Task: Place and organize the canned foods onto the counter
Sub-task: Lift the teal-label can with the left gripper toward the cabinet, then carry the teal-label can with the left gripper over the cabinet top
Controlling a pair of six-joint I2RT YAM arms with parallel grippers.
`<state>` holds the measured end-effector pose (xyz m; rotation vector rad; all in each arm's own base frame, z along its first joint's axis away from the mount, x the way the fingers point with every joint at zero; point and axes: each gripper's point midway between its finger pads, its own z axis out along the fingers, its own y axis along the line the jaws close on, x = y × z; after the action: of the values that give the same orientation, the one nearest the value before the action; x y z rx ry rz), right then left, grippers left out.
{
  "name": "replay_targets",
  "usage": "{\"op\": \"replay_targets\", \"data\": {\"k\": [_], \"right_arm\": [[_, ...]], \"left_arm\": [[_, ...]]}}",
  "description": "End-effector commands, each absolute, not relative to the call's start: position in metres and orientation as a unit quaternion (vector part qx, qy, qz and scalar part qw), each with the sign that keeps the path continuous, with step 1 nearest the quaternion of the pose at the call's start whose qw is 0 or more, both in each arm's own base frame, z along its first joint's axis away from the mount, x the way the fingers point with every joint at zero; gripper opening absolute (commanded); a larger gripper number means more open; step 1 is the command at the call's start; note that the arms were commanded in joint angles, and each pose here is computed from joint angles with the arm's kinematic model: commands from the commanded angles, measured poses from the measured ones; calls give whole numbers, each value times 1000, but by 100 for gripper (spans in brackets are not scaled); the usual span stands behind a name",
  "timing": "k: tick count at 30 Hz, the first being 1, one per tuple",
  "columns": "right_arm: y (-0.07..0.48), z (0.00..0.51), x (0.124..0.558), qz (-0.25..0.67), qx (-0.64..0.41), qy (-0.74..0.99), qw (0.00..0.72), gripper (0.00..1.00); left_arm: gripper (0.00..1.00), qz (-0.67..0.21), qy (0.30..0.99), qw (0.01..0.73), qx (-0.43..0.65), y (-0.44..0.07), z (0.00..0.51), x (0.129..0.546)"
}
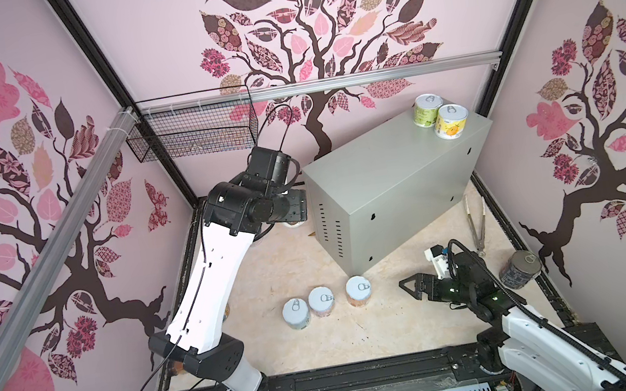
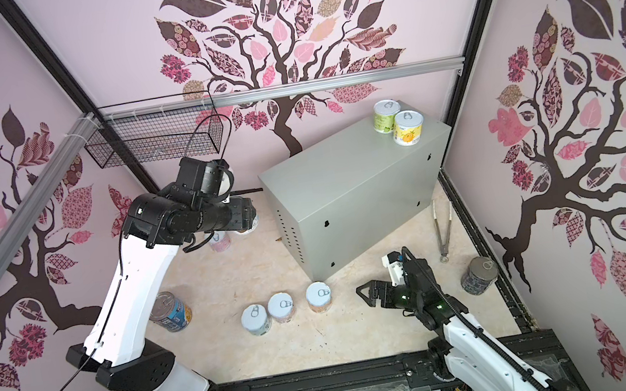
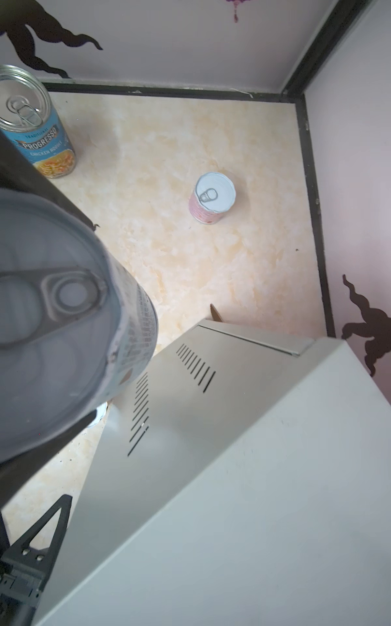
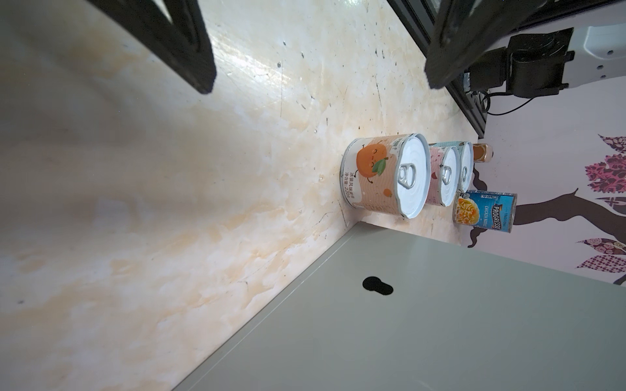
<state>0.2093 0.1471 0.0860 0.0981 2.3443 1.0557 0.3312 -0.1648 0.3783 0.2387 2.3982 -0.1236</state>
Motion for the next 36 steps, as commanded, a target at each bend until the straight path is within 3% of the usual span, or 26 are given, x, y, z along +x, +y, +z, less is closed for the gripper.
{"op": "replay_targets", "data": {"k": [1,14,36], "right_arm": [[147,95,214,390,30,872,294,100],[146,98,215,389,32,870,301,100],[148,94,213,394,29,870,294,100]], "left_arm": [[50,-56,915,384,109,-173,402,329],[48,-116,888,429,118,-212,436,343],[50,-177,864,443,162,-275,442,357]]}}
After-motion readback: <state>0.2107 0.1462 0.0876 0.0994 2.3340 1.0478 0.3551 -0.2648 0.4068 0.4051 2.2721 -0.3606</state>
